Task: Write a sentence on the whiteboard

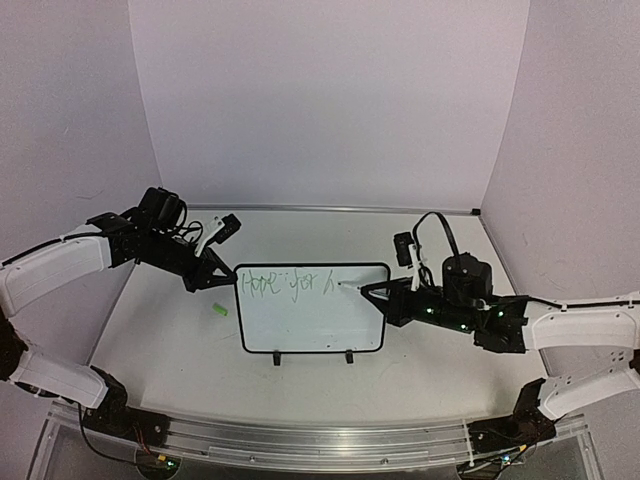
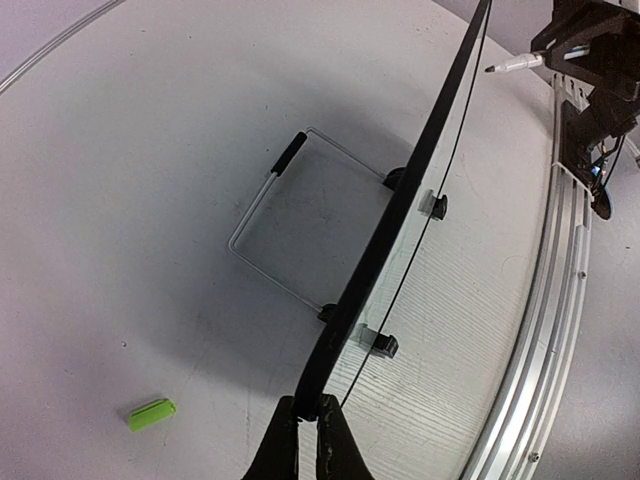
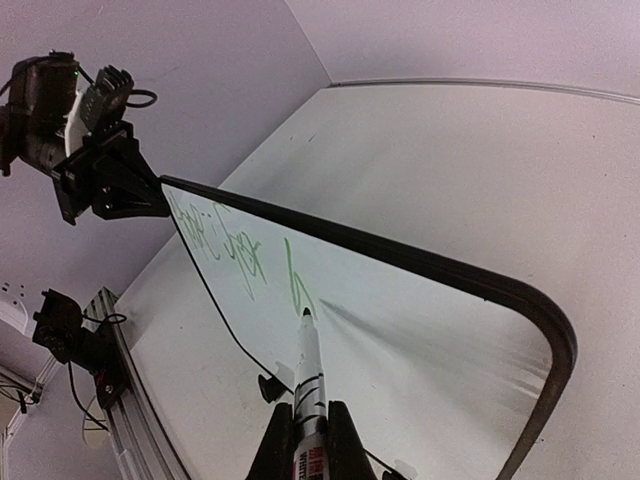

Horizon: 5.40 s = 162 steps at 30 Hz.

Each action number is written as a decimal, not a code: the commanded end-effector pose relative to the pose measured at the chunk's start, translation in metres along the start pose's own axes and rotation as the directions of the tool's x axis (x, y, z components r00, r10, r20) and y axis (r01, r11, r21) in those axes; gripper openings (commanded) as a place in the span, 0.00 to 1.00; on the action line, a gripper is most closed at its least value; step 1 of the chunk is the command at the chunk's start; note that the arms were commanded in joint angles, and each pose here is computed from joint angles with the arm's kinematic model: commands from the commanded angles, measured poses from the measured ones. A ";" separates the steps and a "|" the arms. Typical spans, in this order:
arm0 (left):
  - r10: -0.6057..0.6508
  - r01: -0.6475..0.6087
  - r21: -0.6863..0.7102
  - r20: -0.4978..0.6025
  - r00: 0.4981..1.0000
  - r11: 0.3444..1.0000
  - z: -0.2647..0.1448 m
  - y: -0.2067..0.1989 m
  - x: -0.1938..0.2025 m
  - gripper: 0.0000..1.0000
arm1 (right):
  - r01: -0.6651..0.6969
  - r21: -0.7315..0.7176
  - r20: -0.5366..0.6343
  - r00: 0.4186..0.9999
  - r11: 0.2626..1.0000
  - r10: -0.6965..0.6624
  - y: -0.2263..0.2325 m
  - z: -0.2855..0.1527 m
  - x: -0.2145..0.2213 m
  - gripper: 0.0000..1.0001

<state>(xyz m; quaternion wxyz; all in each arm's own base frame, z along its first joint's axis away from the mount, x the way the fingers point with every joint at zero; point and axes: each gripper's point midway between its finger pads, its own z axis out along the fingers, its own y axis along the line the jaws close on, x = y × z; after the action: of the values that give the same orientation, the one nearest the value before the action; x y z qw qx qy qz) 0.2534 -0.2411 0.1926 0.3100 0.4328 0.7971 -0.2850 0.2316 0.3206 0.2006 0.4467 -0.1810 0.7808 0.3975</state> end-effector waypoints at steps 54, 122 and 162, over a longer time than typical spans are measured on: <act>0.032 -0.033 -0.033 -0.015 0.999 0.999 -0.002 0.003 -0.001 0.00 | 0.014 0.127 0.093 0.995 0.992 -0.026 -0.014 -0.005 -0.033 0.00; 0.030 -0.031 -0.029 -0.018 0.999 0.999 0.000 0.002 0.000 0.00 | -0.038 0.149 -0.137 0.989 0.988 0.059 -0.033 0.004 0.039 0.00; 0.032 -0.033 -0.026 -0.018 0.999 0.999 0.000 0.002 0.000 0.00 | 0.000 0.171 0.105 0.994 0.985 -0.018 -0.020 -0.021 -0.034 0.00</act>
<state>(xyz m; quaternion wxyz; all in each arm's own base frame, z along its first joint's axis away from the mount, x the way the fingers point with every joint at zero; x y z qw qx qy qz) 0.2523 -0.2427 0.1929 0.3099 0.4350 0.7955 -0.2862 0.2432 0.3017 0.2083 0.4713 -0.1526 0.7952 0.3497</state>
